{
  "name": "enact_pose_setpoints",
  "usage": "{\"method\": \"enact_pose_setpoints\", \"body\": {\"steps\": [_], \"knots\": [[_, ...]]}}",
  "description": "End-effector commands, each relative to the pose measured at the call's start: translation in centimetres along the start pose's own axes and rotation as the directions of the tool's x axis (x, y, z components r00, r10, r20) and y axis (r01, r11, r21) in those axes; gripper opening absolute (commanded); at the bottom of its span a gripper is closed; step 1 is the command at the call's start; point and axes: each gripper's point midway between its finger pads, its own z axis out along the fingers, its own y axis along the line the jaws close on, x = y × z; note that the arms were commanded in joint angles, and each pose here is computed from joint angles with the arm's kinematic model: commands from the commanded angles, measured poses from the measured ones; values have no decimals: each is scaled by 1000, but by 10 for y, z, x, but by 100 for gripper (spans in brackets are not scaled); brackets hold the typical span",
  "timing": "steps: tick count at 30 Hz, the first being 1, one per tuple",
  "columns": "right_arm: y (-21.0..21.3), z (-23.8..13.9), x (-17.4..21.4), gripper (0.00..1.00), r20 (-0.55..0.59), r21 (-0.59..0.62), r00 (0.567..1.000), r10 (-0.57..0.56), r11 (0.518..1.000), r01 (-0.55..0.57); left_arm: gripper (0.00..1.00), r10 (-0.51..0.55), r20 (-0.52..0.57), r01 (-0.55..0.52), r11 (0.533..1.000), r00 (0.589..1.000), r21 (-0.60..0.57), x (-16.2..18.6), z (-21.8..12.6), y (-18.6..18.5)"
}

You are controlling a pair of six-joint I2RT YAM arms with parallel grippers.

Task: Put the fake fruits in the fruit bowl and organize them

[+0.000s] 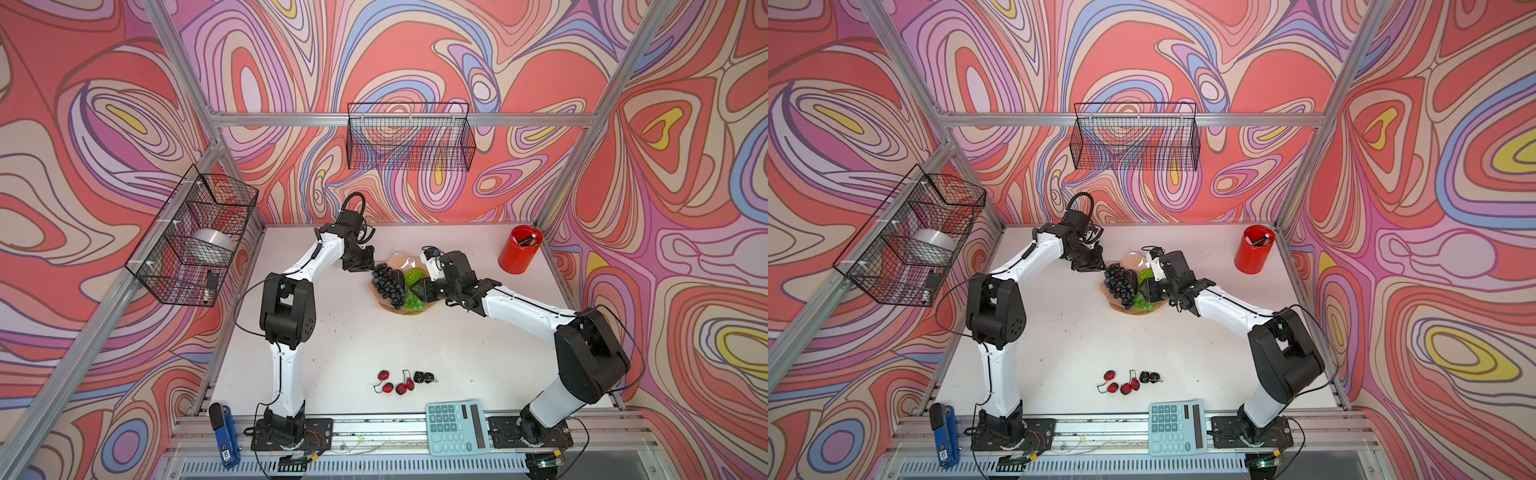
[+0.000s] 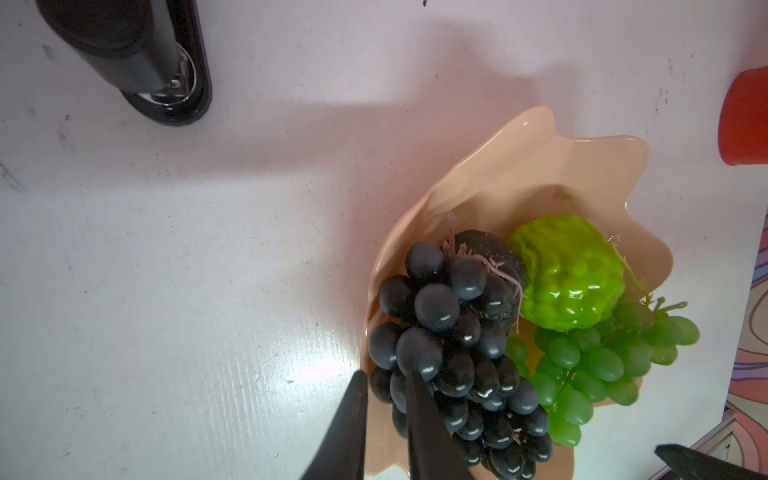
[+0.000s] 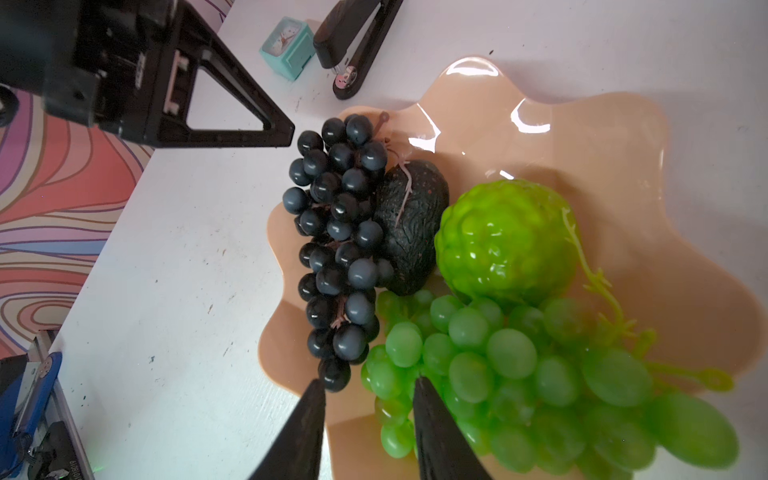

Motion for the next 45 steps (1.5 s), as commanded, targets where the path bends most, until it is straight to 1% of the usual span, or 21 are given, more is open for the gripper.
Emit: {"method": "enact_pose_setpoints", "body": {"steps": [1, 7, 14, 23, 26, 30, 32, 35, 39, 41, 45], "knots": [[2, -8, -2, 38, 12, 3, 1000, -12, 1000, 12, 21, -19, 5, 19, 999, 1000, 32, -9, 14, -2], [3, -6, -4, 38, 11, -1, 1000, -13, 1000, 13, 21, -12, 12, 11, 996, 1000, 87, -16, 21, -10], [5, -5, -7, 38, 9, -6, 1000, -15, 1000, 15, 21, -17, -19, 20, 987, 1000, 162, -12, 32, -20], [6, -7, -11, 38, 16, -5, 1000, -18, 1000, 19, 23, -20, -23, 25, 963, 1000, 267, -15, 28, -38], [8, -12, -16, 38, 25, -3, 1000, -19, 1000, 19, 23, -21, -8, 23, 970, 1000, 243, -16, 23, -36], [15, -27, -25, 38, 39, 1, 999, -27, 1000, 27, 31, 6, 79, -19, 986, 997, 164, -25, -6, -30], [17, -33, -27, 39, 37, 8, 999, -33, 999, 33, 34, 17, 104, -31, 991, 994, 132, -26, -18, -28], [19, -41, -23, 39, 12, 25, 999, -32, 999, 32, 36, 15, 134, -29, 995, 991, 98, -20, -37, -25], [25, -47, 1, 40, -55, 42, 998, 0, 999, 2, 39, -13, 161, 0, 997, 987, 75, -1, -60, -19], [30, -48, 21, 40, -111, 50, 994, 16, 999, -10, 41, -24, 166, 13, 998, 986, 68, 14, -69, -16], [36, -60, 74, 42, -232, 125, 971, 53, 992, -24, 42, -53, 181, 39, 996, 982, 85, 50, -83, -12]]}}
